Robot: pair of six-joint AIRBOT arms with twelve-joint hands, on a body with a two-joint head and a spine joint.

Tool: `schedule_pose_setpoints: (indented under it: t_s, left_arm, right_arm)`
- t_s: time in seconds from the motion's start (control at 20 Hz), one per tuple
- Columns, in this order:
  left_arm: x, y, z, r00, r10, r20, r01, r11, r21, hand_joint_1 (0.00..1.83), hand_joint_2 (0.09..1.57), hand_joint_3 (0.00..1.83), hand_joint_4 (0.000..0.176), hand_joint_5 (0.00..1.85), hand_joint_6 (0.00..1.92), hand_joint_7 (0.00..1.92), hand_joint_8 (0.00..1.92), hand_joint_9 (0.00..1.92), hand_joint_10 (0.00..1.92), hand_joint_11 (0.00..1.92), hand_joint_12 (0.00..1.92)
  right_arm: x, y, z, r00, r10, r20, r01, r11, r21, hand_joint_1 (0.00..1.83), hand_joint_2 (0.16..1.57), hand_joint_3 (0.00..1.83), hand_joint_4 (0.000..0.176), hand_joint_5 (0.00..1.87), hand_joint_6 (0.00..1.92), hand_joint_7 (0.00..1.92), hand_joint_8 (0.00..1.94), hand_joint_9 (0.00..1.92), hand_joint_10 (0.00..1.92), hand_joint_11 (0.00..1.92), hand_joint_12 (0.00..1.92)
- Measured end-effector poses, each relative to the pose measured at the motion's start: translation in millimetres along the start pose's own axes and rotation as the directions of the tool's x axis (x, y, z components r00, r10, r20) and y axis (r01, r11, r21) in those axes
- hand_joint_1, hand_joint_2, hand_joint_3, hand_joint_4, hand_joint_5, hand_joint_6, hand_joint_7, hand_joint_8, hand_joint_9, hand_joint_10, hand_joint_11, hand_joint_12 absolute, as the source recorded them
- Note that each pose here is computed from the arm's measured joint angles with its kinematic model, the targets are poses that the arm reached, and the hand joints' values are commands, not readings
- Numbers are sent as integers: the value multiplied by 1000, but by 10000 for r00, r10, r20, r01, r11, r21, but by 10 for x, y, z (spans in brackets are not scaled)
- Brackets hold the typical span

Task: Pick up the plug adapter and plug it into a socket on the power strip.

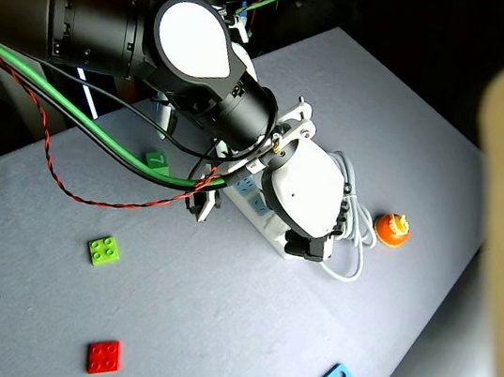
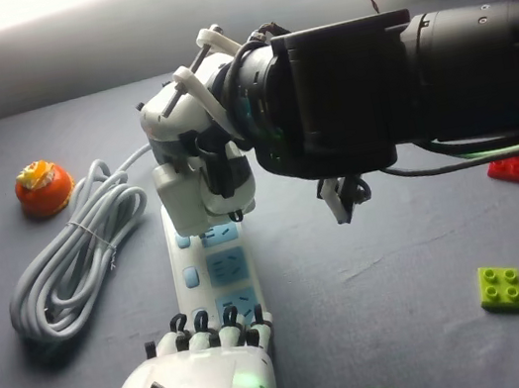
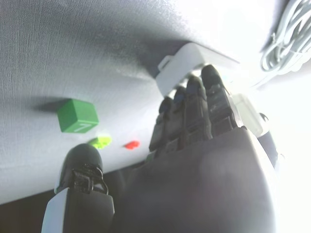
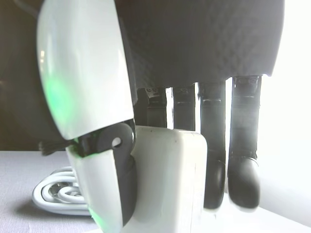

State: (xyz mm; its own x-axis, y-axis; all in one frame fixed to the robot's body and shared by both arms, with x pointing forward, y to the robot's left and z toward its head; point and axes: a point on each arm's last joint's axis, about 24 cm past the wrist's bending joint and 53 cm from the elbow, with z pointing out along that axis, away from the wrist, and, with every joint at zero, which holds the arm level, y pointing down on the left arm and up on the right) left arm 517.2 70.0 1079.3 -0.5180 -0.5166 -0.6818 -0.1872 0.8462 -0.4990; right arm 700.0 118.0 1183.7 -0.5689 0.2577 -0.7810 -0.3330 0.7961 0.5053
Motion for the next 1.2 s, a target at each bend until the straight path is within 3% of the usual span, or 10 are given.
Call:
schedule_pose_setpoints:
  t_s: [0.15,0.2,0.25,0.5,0.6,0.8,1.05,1.1,1.15,1.2]
  left_arm:
    - [-8,-4,3,10000,-19,12,19,10000,1,0,1227,0,0,130,6,134,6,129,7,0,418]
    - [-10,-4,5,10000,-19,18,19,10000,2,0,1227,0,0,130,3,135,3,130,4,0,414]
    - [-19,-3,6,10000,-17,41,17,10000,8,0,1224,0,0,143,4,154,5,149,6,0,451]
    - [-34,-6,7,10000,-7,84,7,10000,36,0,1220,0,0,159,2,170,2,160,1,0,454]
    - [-35,-5,7,10000,-8,84,8,10000,31,0,1230,3,0,128,1,149,4,133,2,0,376]
    - [-35,-5,7,10000,-8,84,8,10000,31,0,1232,1,0,137,4,155,4,145,2,0,456]
    - [-36,-2,7,10000,-9,91,9,10000,21,0,1229,1,0,120,0,134,1,121,1,0,394]
    - [-36,-2,7,10000,-9,91,9,10000,21,0,1228,0,0,119,1,136,2,122,1,0,392]
    - [-38,-1,7,10000,-10,97,10,10000,16,0,1228,0,0,96,0,103,3,85,1,0,323]
    - [-38,0,7,10000,-15,95,15,10000,13,0,1229,0,0,101,4,102,5,80,2,0,310]
  right_arm:
    - [-10,-34,-5,10000,18,-2,-18,10000,20,1373,1142,0,0,883,880,963,1105,850,1430,671,1578]
    - [-18,-47,-7,10000,32,5,-32,10000,30,1268,1151,6,0,854,982,968,1196,817,1254,674,1568]
    - [-24,-59,-9,10000,-13,16,13,10000,57,1247,1151,0,0,870,974,968,1218,813,1198,682,1569]
    - [-1,-89,-4,10000,-27,-19,27,9999,131,1229,1176,2,0,829,1036,917,1306,783,1204,658,1583]
    - [-3,-88,-5,10000,-15,-16,15,9999,129,1228,1176,0,0,827,1038,922,1296,781,1197,659,1588]
    - [7,-76,-1,10000,-56,-24,56,9999,125,1241,1156,0,0,863,983,959,1238,828,1147,702,1533]
    - [67,-32,18,9994,-336,-63,337,9994,75,1232,1159,1,0,866,992,943,1248,810,1150,650,1566]
    - [75,-18,21,9993,-375,-65,375,9993,58,1226,1167,1,0,852,1014,928,1270,800,1153,630,1579]
    - [97,-22,27,9991,-413,-88,414,9991,59,1330,1184,0,0,808,1025,875,1250,762,1439,620,1607]
    - [130,-19,34,9989,-456,-131,457,9989,58,1356,1177,0,0,809,992,896,1217,791,1490,630,1612]
